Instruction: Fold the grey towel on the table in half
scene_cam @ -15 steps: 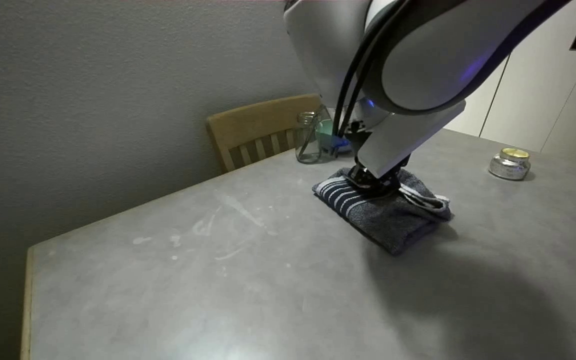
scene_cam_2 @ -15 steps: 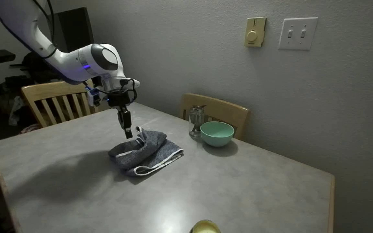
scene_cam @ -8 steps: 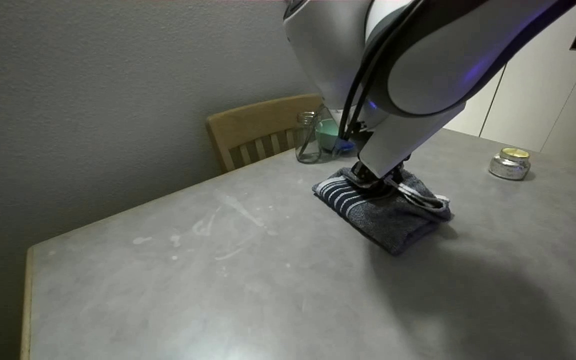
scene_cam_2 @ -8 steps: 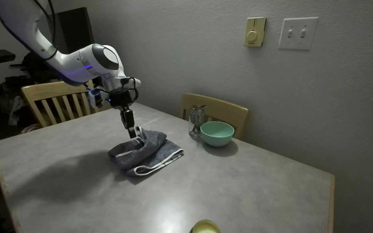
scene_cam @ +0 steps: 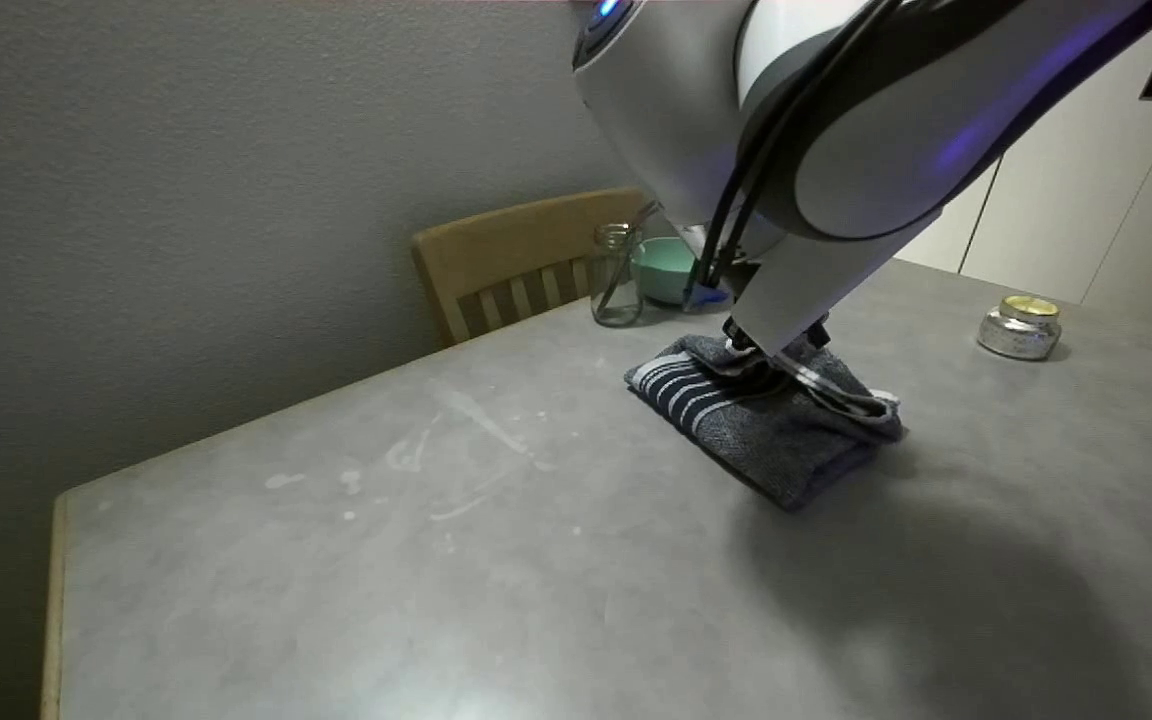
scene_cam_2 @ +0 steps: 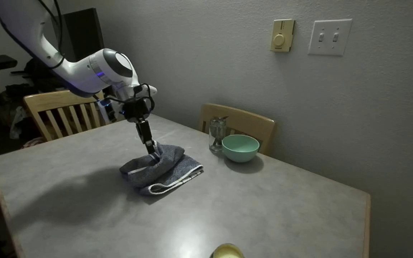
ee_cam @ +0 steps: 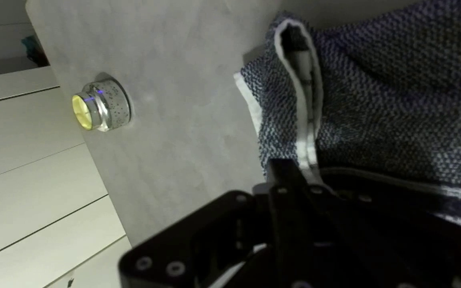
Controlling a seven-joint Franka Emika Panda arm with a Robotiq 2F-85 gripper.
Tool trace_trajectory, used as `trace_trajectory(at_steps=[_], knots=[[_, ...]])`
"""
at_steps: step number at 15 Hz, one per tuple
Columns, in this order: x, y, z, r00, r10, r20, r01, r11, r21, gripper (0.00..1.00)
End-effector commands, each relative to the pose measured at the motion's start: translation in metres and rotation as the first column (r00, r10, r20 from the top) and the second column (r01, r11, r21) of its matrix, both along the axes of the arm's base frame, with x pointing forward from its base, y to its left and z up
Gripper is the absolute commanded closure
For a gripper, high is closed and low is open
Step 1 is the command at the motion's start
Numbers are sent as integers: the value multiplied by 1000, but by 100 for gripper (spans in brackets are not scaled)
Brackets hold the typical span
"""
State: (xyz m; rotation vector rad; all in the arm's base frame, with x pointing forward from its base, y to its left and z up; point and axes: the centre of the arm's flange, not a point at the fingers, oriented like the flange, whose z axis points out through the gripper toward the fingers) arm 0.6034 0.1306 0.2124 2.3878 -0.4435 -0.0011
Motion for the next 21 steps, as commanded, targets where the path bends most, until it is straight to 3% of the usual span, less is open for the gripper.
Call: trace_trajectory(at_steps=[1, 6, 10, 15, 19, 21], knots=[[-4, -4, -2, 999, -32, -16, 31, 997, -70, 100], [-16, 28, 37, 998, -41, -39, 46, 986, 162, 100], [-10, 42, 67, 999, -17, 34, 5, 949, 315, 100], [19, 26, 49, 982, -101, 161, -2, 844, 536, 100], [35, 8, 20, 973, -147, 179, 5, 786, 619, 100], [37, 2, 7, 973, -153, 173, 10, 774, 633, 100]])
